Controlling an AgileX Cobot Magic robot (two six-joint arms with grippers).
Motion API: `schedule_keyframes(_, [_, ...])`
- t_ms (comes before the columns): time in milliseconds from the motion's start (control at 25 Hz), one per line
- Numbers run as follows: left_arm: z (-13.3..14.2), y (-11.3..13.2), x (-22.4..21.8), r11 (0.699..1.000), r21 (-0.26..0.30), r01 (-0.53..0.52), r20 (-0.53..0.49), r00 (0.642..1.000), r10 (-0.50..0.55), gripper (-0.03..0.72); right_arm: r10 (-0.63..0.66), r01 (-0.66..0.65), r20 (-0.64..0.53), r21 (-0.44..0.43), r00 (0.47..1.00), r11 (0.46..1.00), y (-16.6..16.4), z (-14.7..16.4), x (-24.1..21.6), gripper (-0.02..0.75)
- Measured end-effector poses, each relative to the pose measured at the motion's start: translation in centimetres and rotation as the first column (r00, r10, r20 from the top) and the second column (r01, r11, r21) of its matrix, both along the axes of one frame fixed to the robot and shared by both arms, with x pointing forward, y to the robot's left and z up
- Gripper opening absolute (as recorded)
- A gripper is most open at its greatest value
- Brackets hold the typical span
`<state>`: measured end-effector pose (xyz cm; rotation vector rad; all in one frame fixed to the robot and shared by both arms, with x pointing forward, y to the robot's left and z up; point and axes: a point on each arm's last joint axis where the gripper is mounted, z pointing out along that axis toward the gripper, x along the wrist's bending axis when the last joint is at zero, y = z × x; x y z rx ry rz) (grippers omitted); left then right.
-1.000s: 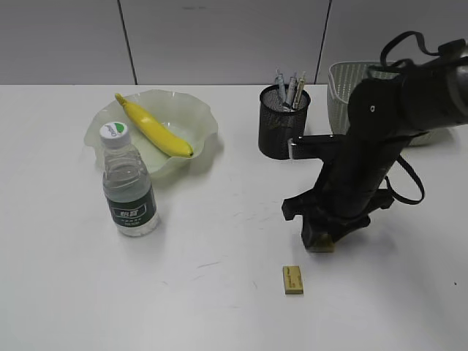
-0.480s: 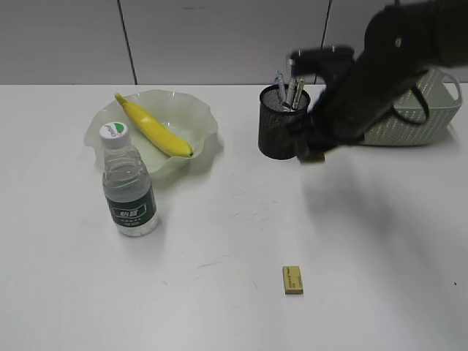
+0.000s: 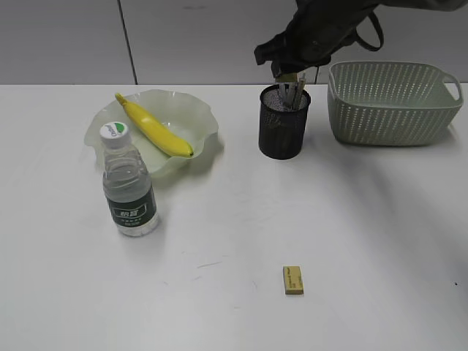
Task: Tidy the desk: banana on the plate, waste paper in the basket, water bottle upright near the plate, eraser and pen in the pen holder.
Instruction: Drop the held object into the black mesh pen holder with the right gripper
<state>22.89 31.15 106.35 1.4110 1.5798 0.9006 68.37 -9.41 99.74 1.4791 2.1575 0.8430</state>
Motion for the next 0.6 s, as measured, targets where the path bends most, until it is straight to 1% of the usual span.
schedule_keyframes(120, [0.0,0.0,0.0,1.000,0.000,0.000,0.000,1.000,0.000,0.289,0.001,-0.001,-0.020,-0.011,1.000,1.000,0.1,-0.8,0.2,0.309])
schedule_keyframes(160, [0.0,0.0,0.0,1.000,0.000,0.000,0.000,1.000,0.000,0.289,0.003,-0.003,-0.023,-0.015,1.000,1.000,0.1,-0.9,0.1,0.344])
schedule_keyframes(280, [0.0,0.0,0.0,1.000,0.000,0.000,0.000,1.000,0.000,0.289,0.006,-0.007,-0.026,-0.032,1.000,0.999,-0.1,-0.5,0.0,0.495])
schedule_keyframes(320, [0.0,0.0,0.0,1.000,0.000,0.000,0.000,1.000,0.000,0.289,0.008,-0.009,-0.025,-0.039,1.000,0.999,-0.2,-0.2,-0.1,0.524])
schedule_keyframes(360, [0.0,0.0,0.0,1.000,0.000,0.000,0.000,1.000,0.000,0.289,0.008,-0.009,-0.025,-0.044,1.000,0.999,-0.3,0.3,-0.3,0.533])
schedule_keyframes(480, [0.0,0.0,0.0,1.000,0.000,0.000,0.000,1.000,0.000,0.289,0.008,-0.008,-0.005,-0.048,1.000,0.999,-0.9,3.0,-1.4,0.526])
schedule_keyframes(600, [0.0,0.0,0.0,1.000,0.000,0.000,0.000,1.000,0.000,0.289,0.011,-0.009,0.038,-0.049,0.999,0.999,-2.1,6.2,-3.7,0.517])
